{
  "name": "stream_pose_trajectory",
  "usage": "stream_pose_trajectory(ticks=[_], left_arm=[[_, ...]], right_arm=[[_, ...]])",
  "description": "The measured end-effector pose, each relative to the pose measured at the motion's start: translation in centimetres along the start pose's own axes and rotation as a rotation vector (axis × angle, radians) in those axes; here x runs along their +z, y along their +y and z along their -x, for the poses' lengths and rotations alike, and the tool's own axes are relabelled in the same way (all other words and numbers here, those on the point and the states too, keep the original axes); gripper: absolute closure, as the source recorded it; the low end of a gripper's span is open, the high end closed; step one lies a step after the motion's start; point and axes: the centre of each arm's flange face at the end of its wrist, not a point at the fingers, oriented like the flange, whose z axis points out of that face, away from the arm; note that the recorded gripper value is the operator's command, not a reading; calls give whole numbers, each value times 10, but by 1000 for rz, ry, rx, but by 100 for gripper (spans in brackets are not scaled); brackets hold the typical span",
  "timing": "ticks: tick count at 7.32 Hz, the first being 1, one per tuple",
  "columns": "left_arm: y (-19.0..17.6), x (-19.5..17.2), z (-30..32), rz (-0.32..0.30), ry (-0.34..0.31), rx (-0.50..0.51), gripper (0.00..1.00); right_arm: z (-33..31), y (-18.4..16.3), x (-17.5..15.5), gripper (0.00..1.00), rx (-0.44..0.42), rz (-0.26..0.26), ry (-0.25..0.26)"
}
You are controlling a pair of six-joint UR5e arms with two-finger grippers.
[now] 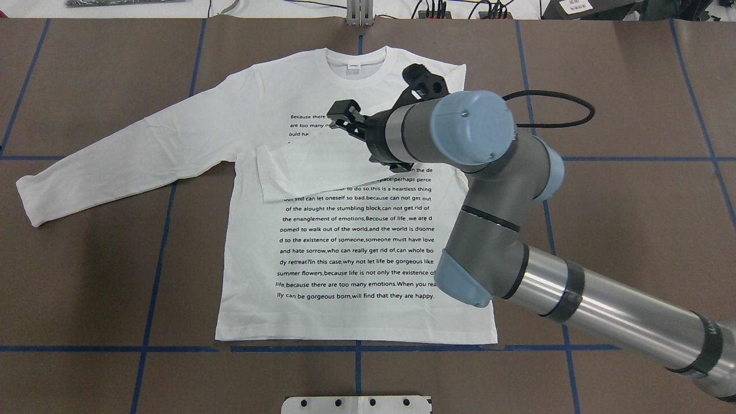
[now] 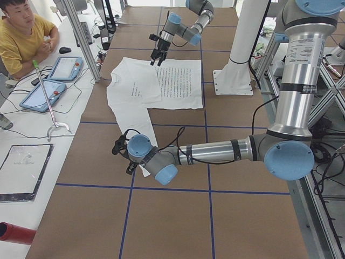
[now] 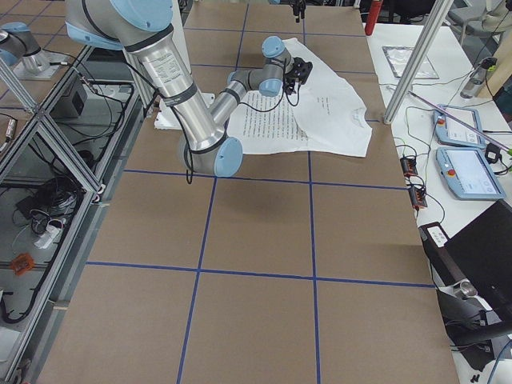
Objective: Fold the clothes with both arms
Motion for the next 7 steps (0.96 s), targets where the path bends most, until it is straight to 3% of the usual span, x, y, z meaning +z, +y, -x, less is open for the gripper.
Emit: stream_pose_trajectory(ticks=[2,7], left_arm=[[7,35,-14,53,4,-25,22],[23,61,8,82,-88,-119,22]], right_arm=[[-28,-26,-31,1,-17,10,9],[-40,-30,-36,1,-20,8,19]])
